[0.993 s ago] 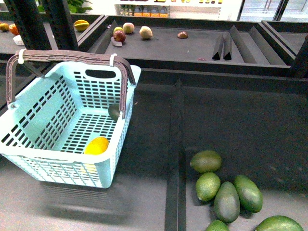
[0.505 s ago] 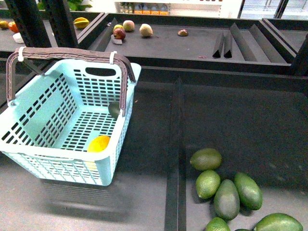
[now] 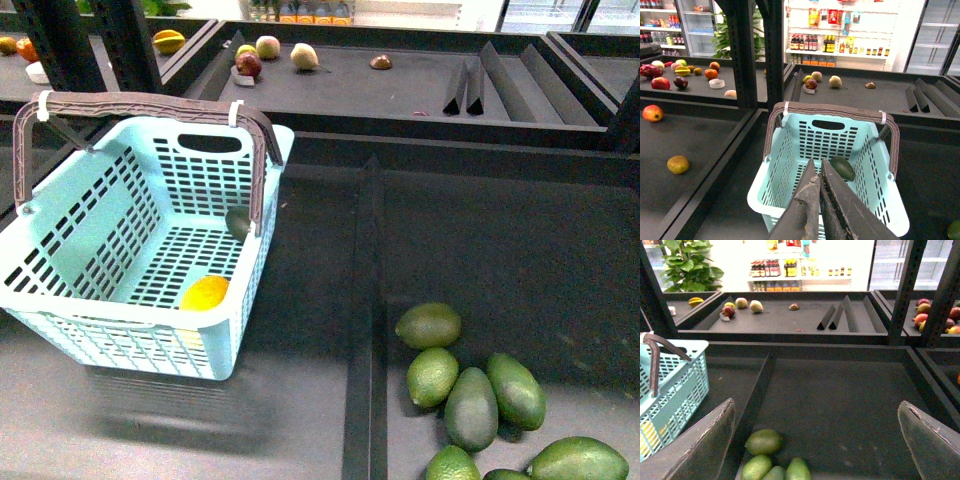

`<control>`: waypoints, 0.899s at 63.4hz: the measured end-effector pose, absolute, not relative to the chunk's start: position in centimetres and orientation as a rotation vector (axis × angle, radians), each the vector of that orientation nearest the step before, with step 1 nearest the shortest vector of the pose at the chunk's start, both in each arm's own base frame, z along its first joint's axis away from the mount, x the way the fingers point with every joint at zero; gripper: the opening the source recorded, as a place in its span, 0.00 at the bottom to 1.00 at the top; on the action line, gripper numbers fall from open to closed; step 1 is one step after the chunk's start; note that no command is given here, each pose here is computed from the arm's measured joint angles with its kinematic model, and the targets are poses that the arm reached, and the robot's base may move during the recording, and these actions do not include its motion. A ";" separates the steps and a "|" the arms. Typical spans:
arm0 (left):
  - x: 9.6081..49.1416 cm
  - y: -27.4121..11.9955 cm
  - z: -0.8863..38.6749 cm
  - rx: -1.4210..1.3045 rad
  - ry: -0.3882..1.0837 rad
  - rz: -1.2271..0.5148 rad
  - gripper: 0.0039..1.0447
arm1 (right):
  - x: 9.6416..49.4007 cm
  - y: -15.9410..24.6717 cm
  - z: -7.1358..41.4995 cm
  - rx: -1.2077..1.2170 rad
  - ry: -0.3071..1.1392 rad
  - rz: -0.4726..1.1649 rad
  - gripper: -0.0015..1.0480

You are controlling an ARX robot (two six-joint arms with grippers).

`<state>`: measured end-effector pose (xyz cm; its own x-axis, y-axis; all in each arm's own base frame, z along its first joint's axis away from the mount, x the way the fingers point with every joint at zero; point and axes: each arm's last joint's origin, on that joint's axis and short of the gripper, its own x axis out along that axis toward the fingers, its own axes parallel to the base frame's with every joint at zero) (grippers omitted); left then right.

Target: Pick mango and avocado into basket

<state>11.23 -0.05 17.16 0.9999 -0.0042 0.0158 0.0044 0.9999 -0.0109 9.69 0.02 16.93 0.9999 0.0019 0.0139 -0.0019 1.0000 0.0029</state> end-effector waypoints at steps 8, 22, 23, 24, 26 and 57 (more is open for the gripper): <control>10.9 0.0 17.1 -0.011 -0.015 -0.004 0.02 | 9.7 0.0 16.9 0.003 -0.014 0.002 0.92; 9.7 0.0 16.8 -0.011 -0.010 -0.004 0.02 | 9.7 0.0 16.9 0.003 -0.014 0.002 0.92; 9.7 0.0 16.8 -0.011 -0.010 -0.004 0.02 | 9.7 0.0 16.9 0.003 -0.014 0.002 0.92; 9.7 0.0 16.8 -0.011 -0.011 -0.004 0.02 | 9.7 0.0 16.9 0.003 -0.014 0.002 0.92; 9.7 0.0 16.8 -0.011 -0.010 -0.004 0.02 | 9.7 0.0 16.9 0.003 -0.014 0.002 0.92; 9.7 0.0 16.8 -0.011 -0.010 -0.004 0.25 | 9.7 0.0 16.9 0.003 -0.014 0.002 0.92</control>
<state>9.72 -0.04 16.83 0.9999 -0.0038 0.0101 0.0039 0.9999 -0.0109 9.69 0.02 16.93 0.9999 0.0019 0.0139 -0.0019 1.0000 0.0029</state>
